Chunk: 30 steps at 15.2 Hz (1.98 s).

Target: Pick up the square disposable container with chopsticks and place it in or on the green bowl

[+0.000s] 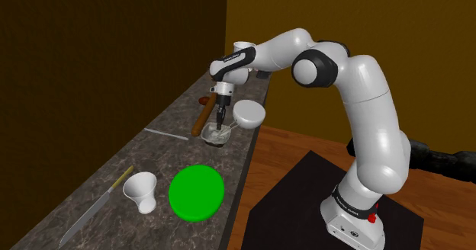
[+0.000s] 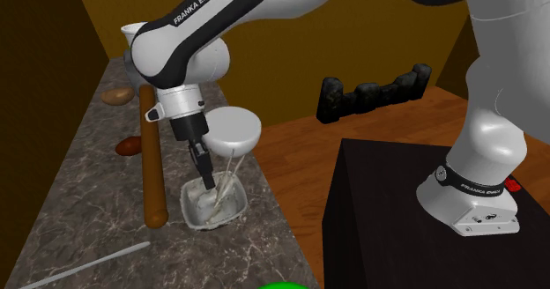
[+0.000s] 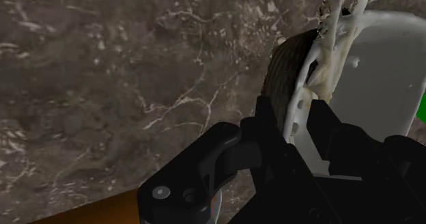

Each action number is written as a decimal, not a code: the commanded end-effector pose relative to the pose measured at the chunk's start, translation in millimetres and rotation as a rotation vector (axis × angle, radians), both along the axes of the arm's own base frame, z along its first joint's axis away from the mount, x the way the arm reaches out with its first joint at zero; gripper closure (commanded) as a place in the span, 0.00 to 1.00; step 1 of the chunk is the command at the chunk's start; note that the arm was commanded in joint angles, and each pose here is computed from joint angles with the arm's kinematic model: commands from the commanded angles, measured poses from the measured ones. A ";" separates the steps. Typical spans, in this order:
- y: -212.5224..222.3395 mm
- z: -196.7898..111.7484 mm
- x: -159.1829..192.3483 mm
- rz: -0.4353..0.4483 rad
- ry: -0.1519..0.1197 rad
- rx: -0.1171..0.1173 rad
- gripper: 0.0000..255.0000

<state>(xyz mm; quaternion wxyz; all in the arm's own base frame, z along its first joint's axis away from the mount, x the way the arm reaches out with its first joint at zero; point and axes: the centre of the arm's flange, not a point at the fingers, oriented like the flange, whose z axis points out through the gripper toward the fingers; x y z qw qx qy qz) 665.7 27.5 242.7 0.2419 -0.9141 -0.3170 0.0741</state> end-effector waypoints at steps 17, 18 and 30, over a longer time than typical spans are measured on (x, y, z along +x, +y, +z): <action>-1.0 95.5 0.3 0.000 0.000 0.000 1.00; -1.0 100.8 0.3 0.000 0.000 0.000 1.00; 21.7 154.0 -13.1 0.000 0.000 0.000 1.00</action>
